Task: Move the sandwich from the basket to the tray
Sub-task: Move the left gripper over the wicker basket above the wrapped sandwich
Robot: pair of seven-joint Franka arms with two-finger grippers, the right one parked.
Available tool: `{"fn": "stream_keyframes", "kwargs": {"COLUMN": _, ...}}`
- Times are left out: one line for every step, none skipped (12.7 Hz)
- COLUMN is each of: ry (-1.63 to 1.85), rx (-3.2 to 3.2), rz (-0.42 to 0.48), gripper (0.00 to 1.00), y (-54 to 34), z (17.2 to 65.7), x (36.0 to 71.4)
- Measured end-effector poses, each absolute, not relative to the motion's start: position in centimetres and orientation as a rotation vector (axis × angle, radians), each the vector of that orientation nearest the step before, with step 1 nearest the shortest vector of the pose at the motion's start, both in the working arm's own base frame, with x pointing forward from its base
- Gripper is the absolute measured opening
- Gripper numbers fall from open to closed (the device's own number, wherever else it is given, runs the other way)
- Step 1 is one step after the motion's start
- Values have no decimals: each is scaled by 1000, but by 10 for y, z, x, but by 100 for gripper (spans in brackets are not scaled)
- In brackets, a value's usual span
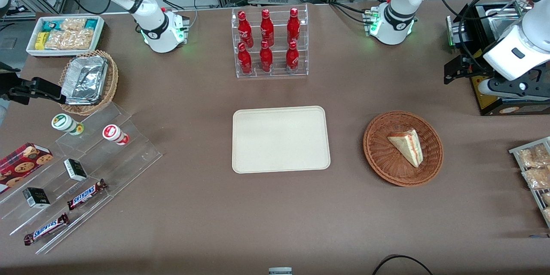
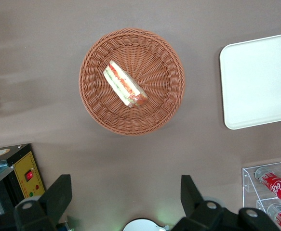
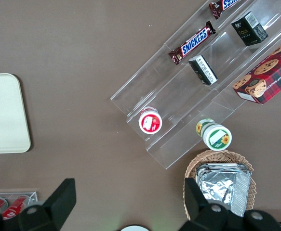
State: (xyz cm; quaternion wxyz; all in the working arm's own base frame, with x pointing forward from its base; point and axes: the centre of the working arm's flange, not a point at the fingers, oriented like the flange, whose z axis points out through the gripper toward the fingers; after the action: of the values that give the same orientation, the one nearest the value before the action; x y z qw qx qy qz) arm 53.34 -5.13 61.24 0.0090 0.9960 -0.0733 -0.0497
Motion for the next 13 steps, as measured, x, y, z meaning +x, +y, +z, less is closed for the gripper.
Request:
{"fn": "stream_keyframes", "kwargs": {"ry": -229, "rx": 3111, "rz": -156, "gripper": 100, "y": -51, "z": 612, "x": 533}}
{"fn": "stream_keyframes", "kwargs": {"ry": -228, "rx": 3111, "rz": -158, "gripper": 100, "y": -51, "z": 612, "x": 534}}
{"fn": "stream_keyframes", "kwargs": {"ry": -228, "rx": 3111, "rz": -163, "gripper": 100, "y": -51, "z": 610, "x": 534}}
{"fn": "stream_keyframes", "kwargs": {"ry": -228, "rx": 3113, "rz": -177, "gripper": 100, "y": -51, "z": 606, "x": 535}}
{"fn": "stream_keyframes", "kwargs": {"ry": -228, "rx": 3119, "rz": -205, "gripper": 100, "y": -50, "z": 596, "x": 538}}
{"fn": "stream_keyframes", "kwargs": {"ry": -228, "rx": 3132, "rz": -248, "gripper": 100, "y": -47, "z": 581, "x": 542}}
{"fn": "stream_keyframes", "kwargs": {"ry": -228, "rx": 3139, "rz": -291, "gripper": 100, "y": -46, "z": 562, "x": 546}}
{"fn": "stream_keyframes", "kwargs": {"ry": -228, "rx": 3139, "rz": -317, "gripper": 100, "y": -45, "z": 541, "x": 551}}
{"fn": "stream_keyframes", "kwargs": {"ry": -228, "rx": 3139, "rz": -325, "gripper": 100, "y": -46, "z": 519, "x": 554}}
{"fn": "stream_keyframes", "kwargs": {"ry": -228, "rx": 3139, "rz": -320, "gripper": 100, "y": -46, "z": 497, "x": 556}}
{"fn": "stream_keyframes", "kwargs": {"ry": -226, "rx": 3140, "rz": -308, "gripper": 100, "y": -46, "z": 476, "x": 555}}
{"fn": "stream_keyframes", "kwargs": {"ry": -223, "rx": 3142, "rz": -289, "gripper": 100, "y": -46, "z": 456, "x": 554}}
{"fn": "stream_keyframes", "kwargs": {"ry": -215, "rx": 3145, "rz": -266, "gripper": 100, "y": -46, "z": 440, "x": 552}}
